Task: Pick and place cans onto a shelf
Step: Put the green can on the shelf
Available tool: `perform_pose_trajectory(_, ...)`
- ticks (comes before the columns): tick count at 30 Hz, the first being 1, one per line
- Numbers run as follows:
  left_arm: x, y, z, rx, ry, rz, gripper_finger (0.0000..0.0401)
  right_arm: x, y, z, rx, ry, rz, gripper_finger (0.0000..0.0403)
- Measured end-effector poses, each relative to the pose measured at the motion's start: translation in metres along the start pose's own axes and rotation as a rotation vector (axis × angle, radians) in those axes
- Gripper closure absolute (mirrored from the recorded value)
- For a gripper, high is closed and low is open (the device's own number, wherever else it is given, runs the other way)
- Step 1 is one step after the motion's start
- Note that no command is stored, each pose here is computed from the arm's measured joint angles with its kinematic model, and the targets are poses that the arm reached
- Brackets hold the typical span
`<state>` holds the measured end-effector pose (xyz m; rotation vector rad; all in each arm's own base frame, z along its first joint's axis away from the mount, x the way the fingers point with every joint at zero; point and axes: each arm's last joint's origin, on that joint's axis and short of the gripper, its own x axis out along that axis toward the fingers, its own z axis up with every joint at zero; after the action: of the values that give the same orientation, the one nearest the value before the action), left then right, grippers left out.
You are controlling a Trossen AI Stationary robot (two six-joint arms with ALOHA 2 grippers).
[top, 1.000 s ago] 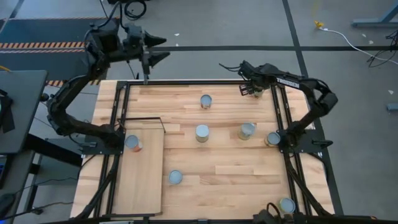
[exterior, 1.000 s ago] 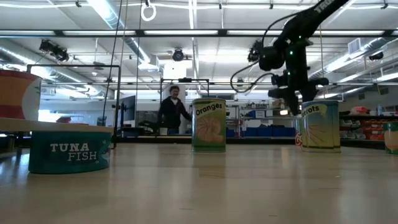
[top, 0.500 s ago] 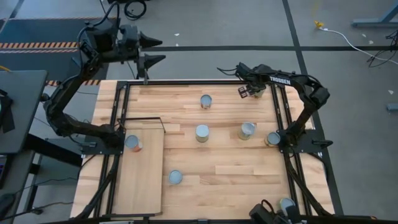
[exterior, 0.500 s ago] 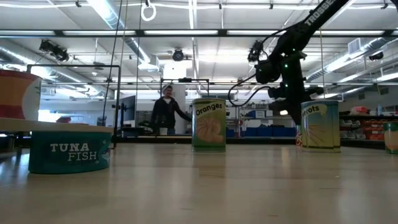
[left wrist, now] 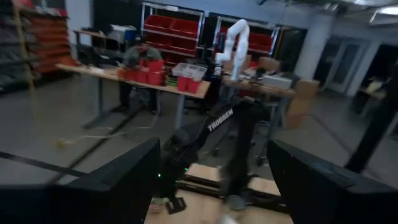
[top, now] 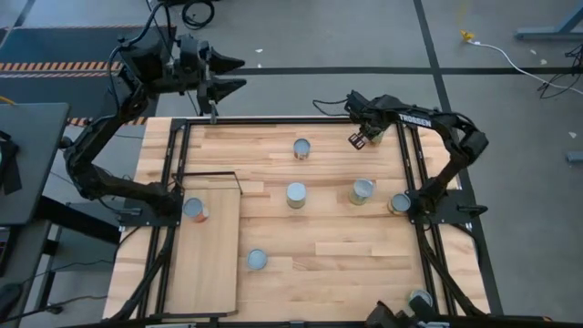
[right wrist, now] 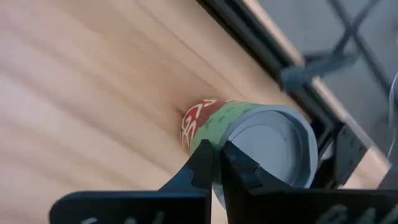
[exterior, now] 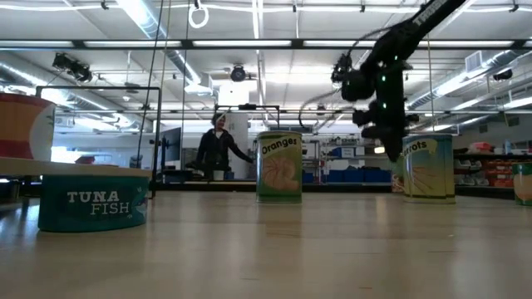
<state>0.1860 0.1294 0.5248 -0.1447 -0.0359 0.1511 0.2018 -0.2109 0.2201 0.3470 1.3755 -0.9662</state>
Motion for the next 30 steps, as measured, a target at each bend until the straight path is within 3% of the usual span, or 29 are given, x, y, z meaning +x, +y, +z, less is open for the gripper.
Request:
perform_pose_trajectory(5, 0.002, -0.014, -0.005, -0.061, 0.045, -0.050, 0.0103, -0.044, 0.018, -0.012, -0.144, -0.148, 0.022, 0.0388)
perform_pose_trajectory(11, -0.001, -0.028, -0.009, -0.140, 0.096, -0.098, 0.0103, -0.103, 0.065, -0.035, -0.381, -0.303, 0.142, 0.0388)
perform_pose_trajectory(20, -0.048, -0.058, -0.003, -0.126, 0.110, -0.144, 0.0103, -0.199, 0.175, -0.057, -0.707, -0.476, 0.309, 0.0388)
perform_pose_trajectory(26, -0.074, -0.080, -0.025, -0.131, 0.308, -0.154, 0.0104, -0.217, 0.263, -0.112, -1.035, -0.470, 0.395, 0.0388)
perform_pose_trajectory(30, -0.078, -0.095, -0.044, -0.123, 0.389, -0.254, 0.0104, -0.206, 0.314, -0.150, -1.178, -0.444, 0.380, 0.0388)
